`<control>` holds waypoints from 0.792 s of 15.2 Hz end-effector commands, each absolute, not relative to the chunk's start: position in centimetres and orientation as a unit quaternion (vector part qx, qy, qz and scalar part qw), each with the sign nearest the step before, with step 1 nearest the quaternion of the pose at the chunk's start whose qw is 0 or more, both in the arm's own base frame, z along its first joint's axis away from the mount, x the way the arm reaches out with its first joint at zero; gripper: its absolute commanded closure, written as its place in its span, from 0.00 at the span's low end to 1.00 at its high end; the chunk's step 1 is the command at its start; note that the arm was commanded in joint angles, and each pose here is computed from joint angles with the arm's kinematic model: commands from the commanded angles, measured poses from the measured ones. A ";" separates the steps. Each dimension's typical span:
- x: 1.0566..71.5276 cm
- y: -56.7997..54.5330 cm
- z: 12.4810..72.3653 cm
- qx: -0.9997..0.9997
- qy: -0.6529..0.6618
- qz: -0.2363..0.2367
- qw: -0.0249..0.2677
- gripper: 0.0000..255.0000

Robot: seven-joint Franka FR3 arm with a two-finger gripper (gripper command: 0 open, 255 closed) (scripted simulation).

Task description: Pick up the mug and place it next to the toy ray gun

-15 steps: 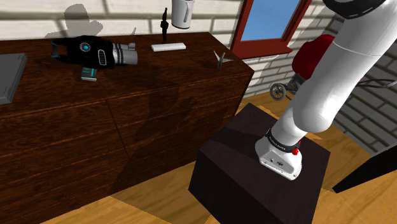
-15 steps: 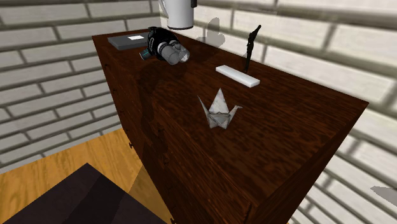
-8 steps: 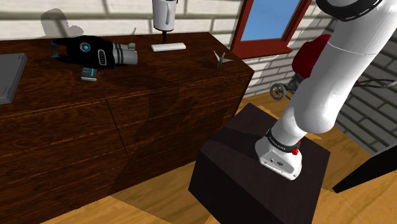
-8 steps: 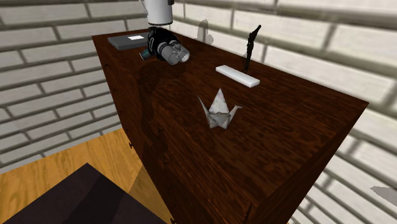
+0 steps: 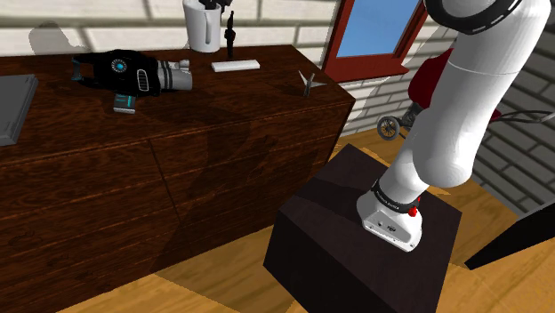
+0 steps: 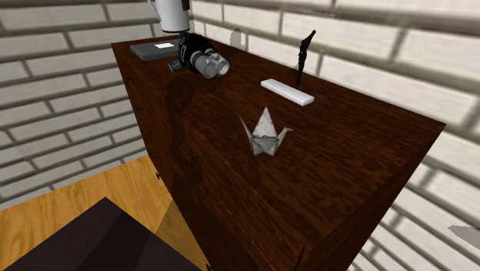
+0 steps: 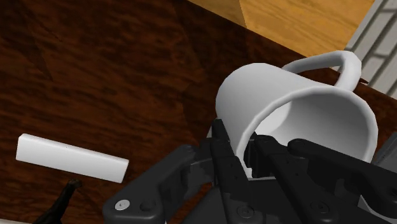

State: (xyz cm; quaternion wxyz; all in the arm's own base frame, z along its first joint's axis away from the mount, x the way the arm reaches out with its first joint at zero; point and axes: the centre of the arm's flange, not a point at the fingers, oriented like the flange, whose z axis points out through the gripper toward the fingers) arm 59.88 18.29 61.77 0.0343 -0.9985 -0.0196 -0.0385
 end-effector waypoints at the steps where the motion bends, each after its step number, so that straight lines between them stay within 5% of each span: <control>1: 59.9 18.4 60.9 -0.998 -0.019 -0.039 0.034 1.00; 12: 59.9 18.4 55.0 -0.998 -0.019 -0.039 0.034 1.00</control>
